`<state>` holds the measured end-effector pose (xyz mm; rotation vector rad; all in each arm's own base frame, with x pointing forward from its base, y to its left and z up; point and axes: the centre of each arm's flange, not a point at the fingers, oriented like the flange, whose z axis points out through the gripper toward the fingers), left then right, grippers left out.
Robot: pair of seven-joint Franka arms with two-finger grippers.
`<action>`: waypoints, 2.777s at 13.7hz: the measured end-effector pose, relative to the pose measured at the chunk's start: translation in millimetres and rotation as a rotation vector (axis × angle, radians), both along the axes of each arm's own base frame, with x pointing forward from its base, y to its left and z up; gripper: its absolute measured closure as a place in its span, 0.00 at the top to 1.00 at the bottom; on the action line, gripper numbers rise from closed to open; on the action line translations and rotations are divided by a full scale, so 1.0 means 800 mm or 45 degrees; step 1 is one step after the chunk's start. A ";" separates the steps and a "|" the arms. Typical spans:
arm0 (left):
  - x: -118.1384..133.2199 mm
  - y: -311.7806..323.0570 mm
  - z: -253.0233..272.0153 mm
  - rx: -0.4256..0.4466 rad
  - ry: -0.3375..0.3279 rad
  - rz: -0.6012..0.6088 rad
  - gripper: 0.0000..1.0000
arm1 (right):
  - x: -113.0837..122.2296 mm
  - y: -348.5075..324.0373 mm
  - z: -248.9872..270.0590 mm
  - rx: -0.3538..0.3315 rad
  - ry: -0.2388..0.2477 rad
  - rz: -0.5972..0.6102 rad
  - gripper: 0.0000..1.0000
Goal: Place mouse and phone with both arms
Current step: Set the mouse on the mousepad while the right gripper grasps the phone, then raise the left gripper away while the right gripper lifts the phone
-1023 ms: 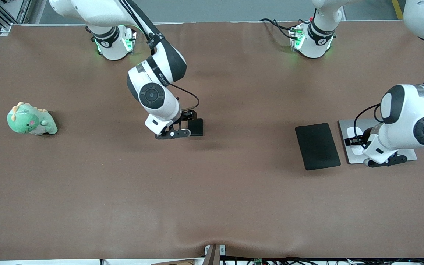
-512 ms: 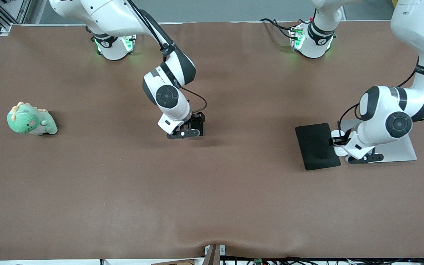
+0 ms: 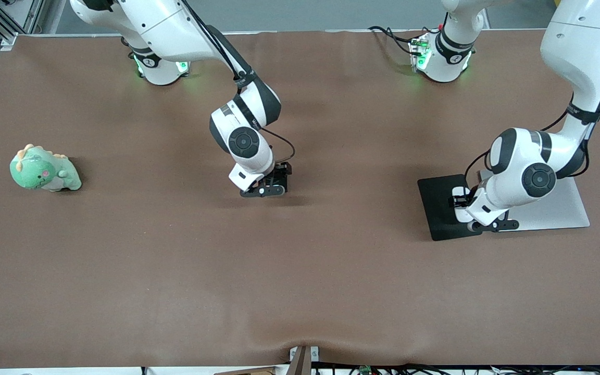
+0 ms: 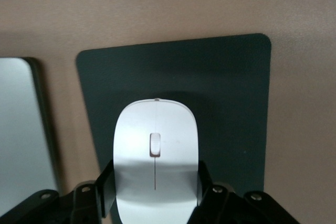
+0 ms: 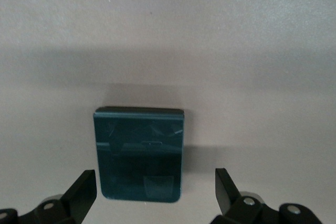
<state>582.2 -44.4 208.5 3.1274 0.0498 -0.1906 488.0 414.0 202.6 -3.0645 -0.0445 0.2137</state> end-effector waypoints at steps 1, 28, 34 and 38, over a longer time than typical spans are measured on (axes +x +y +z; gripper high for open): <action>-0.003 -0.002 -0.010 -0.010 -0.006 -0.001 0.62 | 0.000 0.002 -0.002 0.003 -0.009 -0.014 1.00; 0.079 0.008 0.353 0.118 -0.187 0.050 1.00 | -0.005 0.007 -0.030 -0.042 0.015 -0.059 0.81; 0.054 0.020 0.502 0.149 -0.349 0.101 1.00 | 0.026 -0.048 0.055 -0.097 0.137 -0.127 0.81; 0.046 0.019 0.508 0.158 -0.332 0.102 1.00 | 0.065 -0.119 0.087 -0.090 0.163 -0.217 0.81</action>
